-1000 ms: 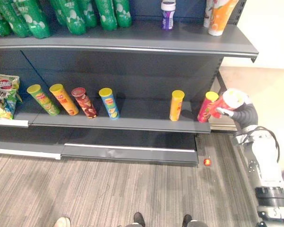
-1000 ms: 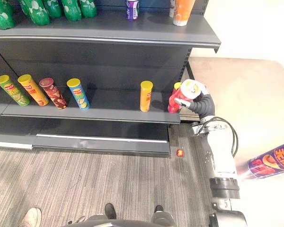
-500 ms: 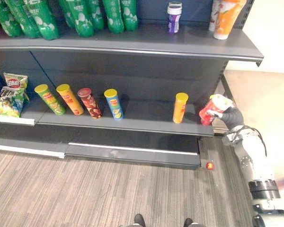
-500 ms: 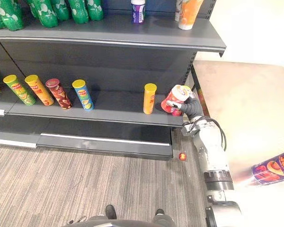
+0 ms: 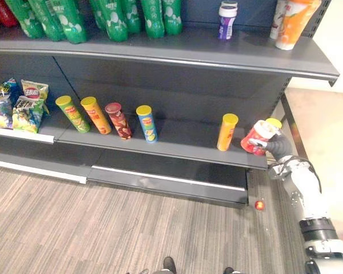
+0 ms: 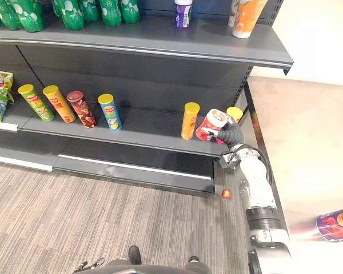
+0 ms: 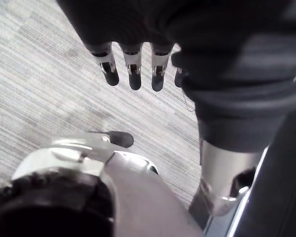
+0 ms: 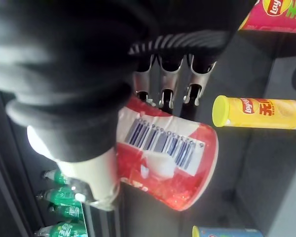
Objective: Put the gum and the chips on the shelf.
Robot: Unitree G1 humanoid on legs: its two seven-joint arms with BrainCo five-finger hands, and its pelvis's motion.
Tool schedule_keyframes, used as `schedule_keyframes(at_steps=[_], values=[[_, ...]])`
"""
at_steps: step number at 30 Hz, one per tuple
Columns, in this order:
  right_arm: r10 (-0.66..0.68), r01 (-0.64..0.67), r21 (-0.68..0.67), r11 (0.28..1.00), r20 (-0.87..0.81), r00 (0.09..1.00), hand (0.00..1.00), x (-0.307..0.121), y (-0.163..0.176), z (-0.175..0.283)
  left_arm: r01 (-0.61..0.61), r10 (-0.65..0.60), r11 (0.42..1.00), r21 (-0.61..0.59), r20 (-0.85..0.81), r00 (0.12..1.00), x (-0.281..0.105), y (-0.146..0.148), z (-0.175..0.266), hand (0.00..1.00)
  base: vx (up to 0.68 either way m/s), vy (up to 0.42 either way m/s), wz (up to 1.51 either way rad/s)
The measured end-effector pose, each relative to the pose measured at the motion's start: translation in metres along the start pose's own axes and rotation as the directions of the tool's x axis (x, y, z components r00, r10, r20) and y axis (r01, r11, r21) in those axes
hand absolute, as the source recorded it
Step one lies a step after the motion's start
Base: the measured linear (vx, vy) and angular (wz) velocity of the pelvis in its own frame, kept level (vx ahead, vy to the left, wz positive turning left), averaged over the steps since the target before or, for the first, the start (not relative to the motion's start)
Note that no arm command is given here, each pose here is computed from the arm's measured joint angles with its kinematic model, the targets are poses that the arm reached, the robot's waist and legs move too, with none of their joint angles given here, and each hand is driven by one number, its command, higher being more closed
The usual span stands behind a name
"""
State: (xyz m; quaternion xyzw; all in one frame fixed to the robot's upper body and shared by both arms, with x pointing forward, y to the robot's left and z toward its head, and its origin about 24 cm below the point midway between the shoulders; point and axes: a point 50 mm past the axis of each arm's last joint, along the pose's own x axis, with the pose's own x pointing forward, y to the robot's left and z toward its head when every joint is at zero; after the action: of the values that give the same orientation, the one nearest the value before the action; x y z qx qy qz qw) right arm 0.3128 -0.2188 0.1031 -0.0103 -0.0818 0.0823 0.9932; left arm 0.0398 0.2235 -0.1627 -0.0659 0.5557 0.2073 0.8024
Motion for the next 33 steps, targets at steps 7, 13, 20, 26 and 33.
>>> schedule_keyframes(at_steps=[7, 13, 20, 26, 33], values=[[-0.055, 0.053, -0.063, 0.997, -0.022, 0.998, 1.0, -0.01, -0.003, -0.007, -0.047, 0.048, 0.998, 0.034, -0.031, 0.998, 0.0, 0.003, -0.005, 0.0, -0.01, -0.001, -0.01], [-0.133, 0.132, -0.076, 0.988, 0.003, 0.991, 1.0, -0.019, -0.009, -0.007, -0.058, 0.059, 0.997, 0.049, -0.035, 0.998, 0.0, 0.004, -0.006, 0.0, -0.02, -0.036, 0.04], [-0.2, 0.203, -0.098, 0.974, 0.04, 0.979, 1.0, -0.038, -0.019, -0.003, -0.091, 0.089, 0.996, -0.025, -0.077, 0.993, -0.001, 0.004, -0.016, 0.0, 0.01, -0.07, -0.25], [-0.215, 0.222, -0.117, 0.968, 0.07, 0.974, 1.0, -0.037, -0.019, 0.002, -0.093, 0.089, 0.994, -0.049, -0.077, 0.993, -0.003, -0.001, -0.023, 0.0, 0.07, 0.073, -0.5], [-0.179, 0.185, -0.088, 0.979, 0.069, 0.981, 1.0, -0.045, -0.007, -0.005, -0.159, 0.152, 0.986, -0.047, -0.138, 0.979, -0.009, 0.011, -0.044, 0.0, 0.14, 0.322, -0.92]])
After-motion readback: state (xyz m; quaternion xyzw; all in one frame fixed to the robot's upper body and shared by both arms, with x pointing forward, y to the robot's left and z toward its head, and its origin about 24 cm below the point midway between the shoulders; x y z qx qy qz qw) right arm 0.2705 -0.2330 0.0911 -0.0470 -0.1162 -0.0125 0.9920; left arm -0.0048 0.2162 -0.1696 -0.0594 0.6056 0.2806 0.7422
